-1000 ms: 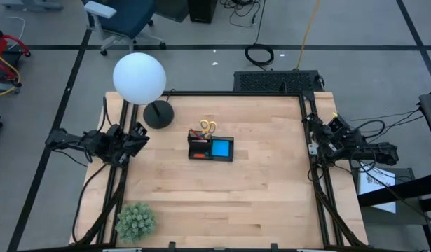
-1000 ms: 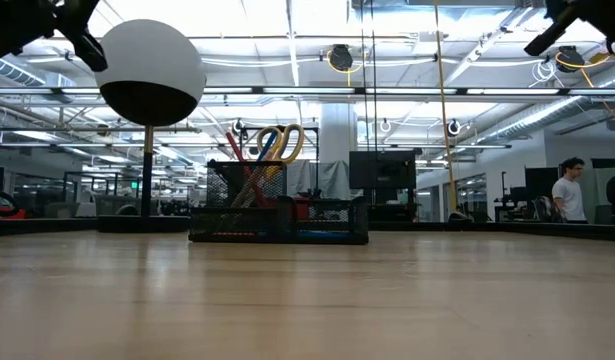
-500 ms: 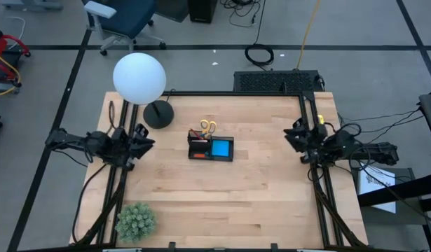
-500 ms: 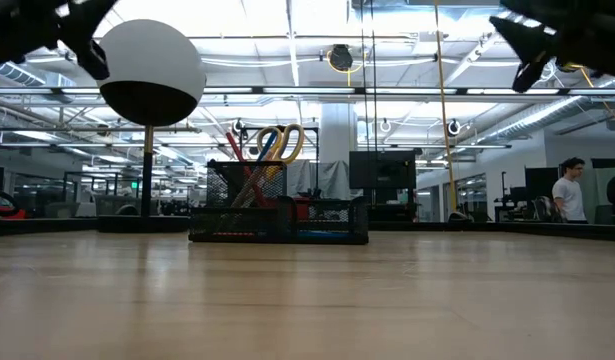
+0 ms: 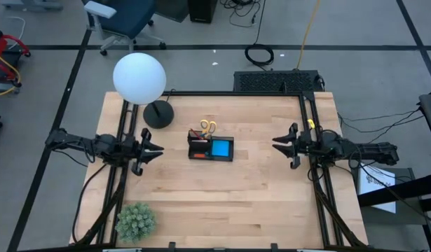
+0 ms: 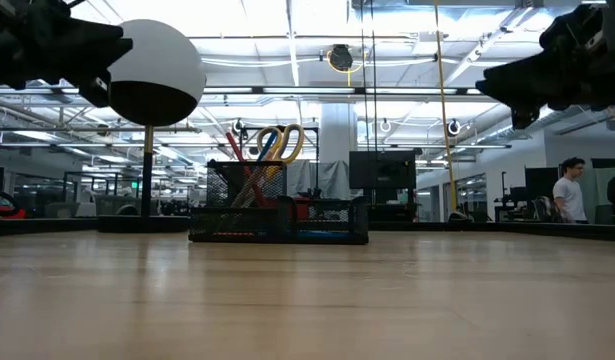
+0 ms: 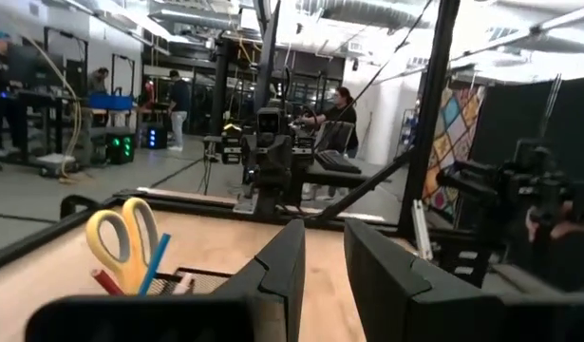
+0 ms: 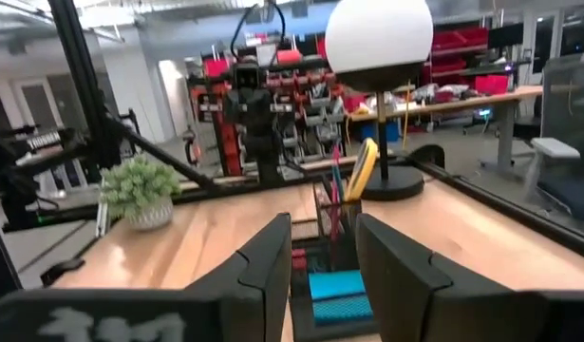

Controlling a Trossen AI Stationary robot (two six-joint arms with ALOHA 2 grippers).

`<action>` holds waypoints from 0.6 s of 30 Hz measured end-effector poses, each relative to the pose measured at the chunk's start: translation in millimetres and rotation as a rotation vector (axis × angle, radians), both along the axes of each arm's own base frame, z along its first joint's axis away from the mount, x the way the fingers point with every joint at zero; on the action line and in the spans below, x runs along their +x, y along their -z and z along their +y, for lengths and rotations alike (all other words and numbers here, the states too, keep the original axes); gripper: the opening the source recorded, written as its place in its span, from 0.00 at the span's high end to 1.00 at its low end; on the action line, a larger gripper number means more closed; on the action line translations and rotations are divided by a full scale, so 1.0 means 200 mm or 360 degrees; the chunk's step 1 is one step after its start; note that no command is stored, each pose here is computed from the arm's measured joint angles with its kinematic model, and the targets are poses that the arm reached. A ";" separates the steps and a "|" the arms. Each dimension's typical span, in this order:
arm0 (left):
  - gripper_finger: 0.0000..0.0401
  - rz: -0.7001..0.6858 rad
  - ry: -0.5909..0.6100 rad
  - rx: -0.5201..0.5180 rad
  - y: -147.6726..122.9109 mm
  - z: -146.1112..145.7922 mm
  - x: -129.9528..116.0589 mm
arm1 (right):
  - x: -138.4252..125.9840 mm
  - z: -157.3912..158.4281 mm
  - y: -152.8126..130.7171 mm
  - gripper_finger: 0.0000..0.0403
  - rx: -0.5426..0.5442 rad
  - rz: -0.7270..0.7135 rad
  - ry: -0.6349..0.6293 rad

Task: Pick and place office supplies into organizer
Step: Return to Home Position

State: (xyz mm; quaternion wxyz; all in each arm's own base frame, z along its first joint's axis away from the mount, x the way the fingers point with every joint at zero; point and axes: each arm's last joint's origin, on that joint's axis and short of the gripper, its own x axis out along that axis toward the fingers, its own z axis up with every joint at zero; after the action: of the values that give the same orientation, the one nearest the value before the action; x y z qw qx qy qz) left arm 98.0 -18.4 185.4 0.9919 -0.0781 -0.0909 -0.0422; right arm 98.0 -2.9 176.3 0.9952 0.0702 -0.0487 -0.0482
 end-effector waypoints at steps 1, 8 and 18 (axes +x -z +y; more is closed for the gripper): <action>0.80 0.0002 -0.0005 0.0029 0.00 0.00 0.00 | 0.00 0.00 0.01 0.72 0.0000 0.0017 0.0000; 0.80 0.0100 -0.0024 0.0183 0.03 0.00 0.01 | 0.00 0.00 0.02 0.72 -0.0106 0.0072 0.0008; 0.80 0.0271 0.0007 0.0281 0.09 0.00 0.01 | 0.00 0.00 0.04 0.72 -0.0109 0.0132 0.0005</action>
State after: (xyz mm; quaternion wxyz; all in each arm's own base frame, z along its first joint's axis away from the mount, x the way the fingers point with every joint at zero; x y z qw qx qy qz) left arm 99.6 -19.2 167.6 0.9989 0.0061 -0.0022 -0.0454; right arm 98.4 -2.9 168.9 0.9981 0.0340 -0.0090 -0.0508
